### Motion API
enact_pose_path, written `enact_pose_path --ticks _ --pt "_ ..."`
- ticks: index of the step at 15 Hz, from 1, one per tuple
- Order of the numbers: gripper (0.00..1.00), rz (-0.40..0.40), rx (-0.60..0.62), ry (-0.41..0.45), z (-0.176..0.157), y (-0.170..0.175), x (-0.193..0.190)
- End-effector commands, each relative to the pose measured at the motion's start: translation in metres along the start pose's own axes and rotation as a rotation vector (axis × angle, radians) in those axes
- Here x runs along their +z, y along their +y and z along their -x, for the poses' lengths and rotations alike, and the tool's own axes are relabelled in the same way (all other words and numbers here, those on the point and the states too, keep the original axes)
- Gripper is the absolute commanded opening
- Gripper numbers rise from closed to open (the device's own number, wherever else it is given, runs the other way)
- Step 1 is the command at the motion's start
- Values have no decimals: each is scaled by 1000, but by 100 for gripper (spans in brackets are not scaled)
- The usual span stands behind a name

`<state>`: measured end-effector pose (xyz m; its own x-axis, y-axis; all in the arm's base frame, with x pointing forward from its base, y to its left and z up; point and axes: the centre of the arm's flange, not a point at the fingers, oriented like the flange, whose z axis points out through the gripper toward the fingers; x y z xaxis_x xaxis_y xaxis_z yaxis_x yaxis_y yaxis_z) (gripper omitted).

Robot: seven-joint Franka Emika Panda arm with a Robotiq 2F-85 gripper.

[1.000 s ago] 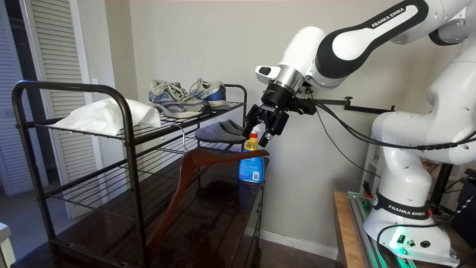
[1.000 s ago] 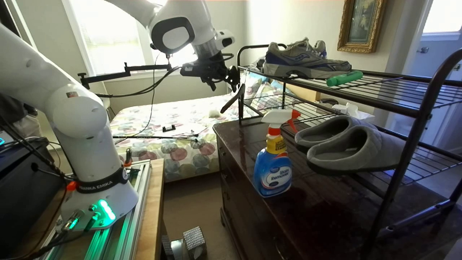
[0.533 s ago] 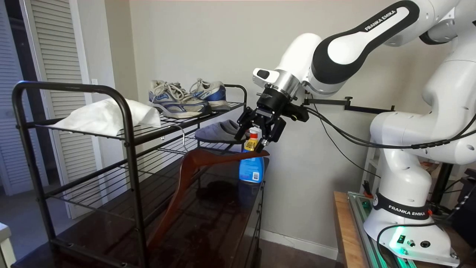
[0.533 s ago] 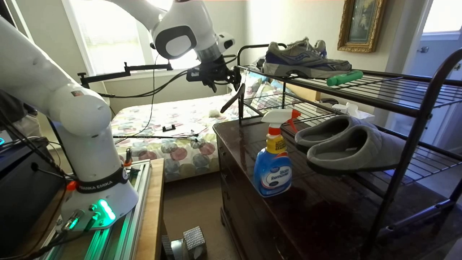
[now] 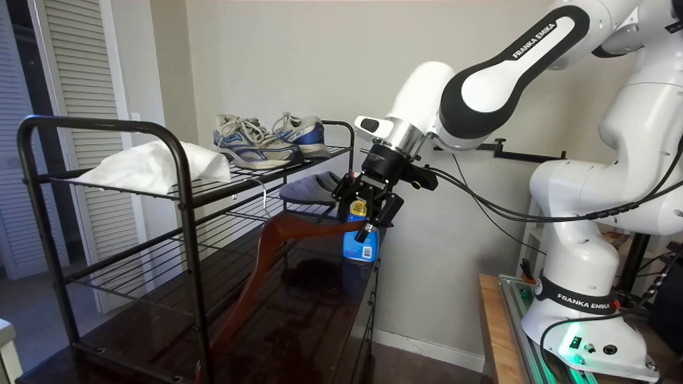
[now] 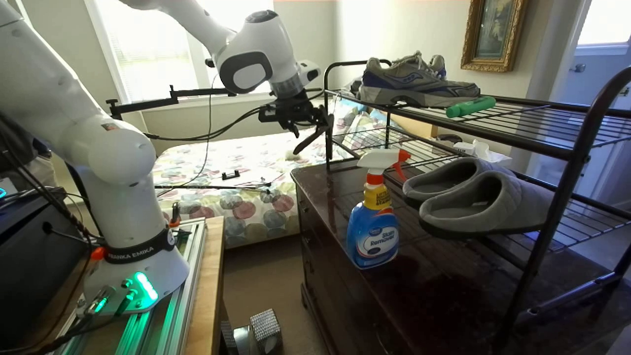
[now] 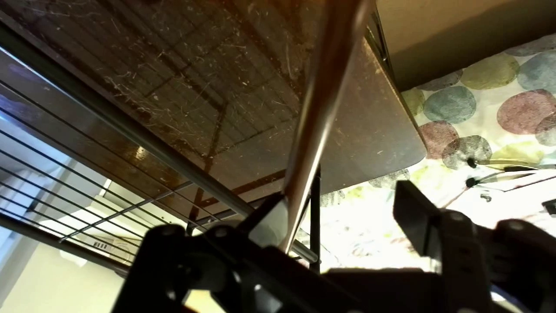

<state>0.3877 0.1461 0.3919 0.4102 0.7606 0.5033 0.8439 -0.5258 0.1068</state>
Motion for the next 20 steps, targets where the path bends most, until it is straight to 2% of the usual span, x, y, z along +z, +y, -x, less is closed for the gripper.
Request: enact_pose_path --ticks 1,4,5,6,7,13,14,15,17,20 --pt "40 3 -17 -5 -6 6 21" --pt "19 11 -15 -13 -6 7 23" --pt "63 6 -15 -18 -6 8 24" --pt "59 8 -14 -19 -7 8 25" --pt "59 6 -14 -17 -7 8 24" --pt "98 -4 -13 -16 -9 8 22" --pt "100 -3 -12 -18 -8 8 23" --pt "72 -1 -11 -19 -8 8 23" --pt "66 1 -10 -24 -7 9 23" --pt "45 4 -1 -27 -6 10 23"
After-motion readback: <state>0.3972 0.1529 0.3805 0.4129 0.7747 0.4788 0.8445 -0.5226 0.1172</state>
